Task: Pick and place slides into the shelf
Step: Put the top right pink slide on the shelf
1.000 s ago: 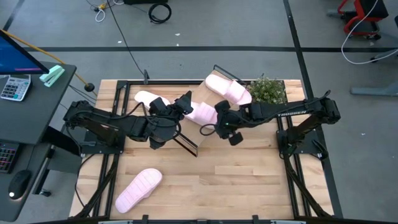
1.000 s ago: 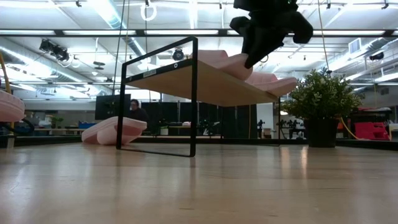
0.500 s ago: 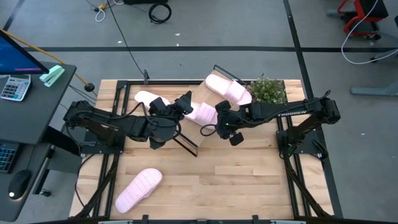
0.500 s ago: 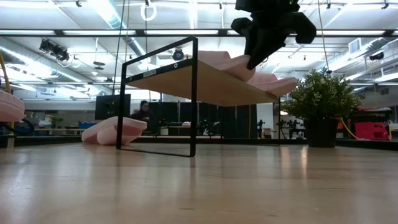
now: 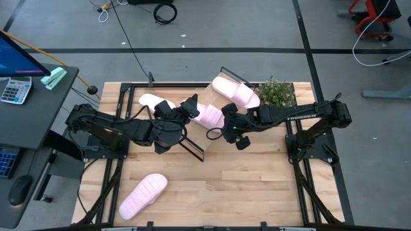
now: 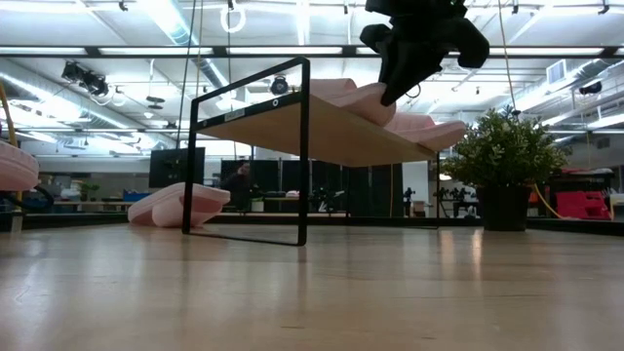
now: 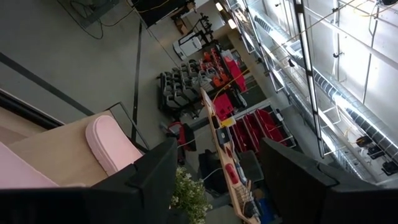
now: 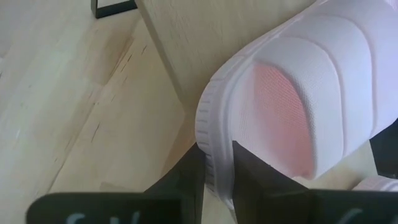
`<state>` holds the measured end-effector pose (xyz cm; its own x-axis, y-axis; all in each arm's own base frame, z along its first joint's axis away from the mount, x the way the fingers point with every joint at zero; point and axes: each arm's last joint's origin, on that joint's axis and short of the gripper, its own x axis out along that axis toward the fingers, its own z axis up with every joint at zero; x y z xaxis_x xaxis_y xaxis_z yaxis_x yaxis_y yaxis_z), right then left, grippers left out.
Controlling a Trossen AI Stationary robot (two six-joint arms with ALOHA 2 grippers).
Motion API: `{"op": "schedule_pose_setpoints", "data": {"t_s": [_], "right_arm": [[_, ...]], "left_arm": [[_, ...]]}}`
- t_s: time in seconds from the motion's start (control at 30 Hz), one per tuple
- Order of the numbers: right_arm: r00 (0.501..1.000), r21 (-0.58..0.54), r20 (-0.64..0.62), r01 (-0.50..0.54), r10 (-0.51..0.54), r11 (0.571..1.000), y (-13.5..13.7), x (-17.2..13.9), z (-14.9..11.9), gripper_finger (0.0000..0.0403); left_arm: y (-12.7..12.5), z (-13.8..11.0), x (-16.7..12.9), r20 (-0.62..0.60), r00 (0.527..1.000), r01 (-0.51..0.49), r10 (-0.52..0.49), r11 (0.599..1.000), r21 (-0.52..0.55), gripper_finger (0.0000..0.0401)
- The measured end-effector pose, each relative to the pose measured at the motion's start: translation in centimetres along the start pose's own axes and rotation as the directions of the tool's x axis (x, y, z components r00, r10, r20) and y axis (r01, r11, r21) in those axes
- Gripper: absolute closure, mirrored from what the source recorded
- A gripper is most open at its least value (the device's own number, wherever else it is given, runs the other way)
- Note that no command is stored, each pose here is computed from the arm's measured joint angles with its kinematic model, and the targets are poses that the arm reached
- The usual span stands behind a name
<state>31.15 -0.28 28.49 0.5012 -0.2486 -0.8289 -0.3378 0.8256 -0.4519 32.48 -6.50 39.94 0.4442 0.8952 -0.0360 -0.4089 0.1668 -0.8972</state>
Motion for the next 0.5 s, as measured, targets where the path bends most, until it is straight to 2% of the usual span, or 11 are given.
{"op": "schedule_pose_setpoints", "data": {"t_s": [0.5], "right_arm": [[0.999, 0.039, -0.039, -0.009, 0.011, 0.999, 0.0, -1.1, -0.8, 0.0346]], "left_arm": [[0.0, 0.0, 0.0, 0.000, 1.000, 0.000, 0.000, 1.000, -0.002, 0.0172]]}}
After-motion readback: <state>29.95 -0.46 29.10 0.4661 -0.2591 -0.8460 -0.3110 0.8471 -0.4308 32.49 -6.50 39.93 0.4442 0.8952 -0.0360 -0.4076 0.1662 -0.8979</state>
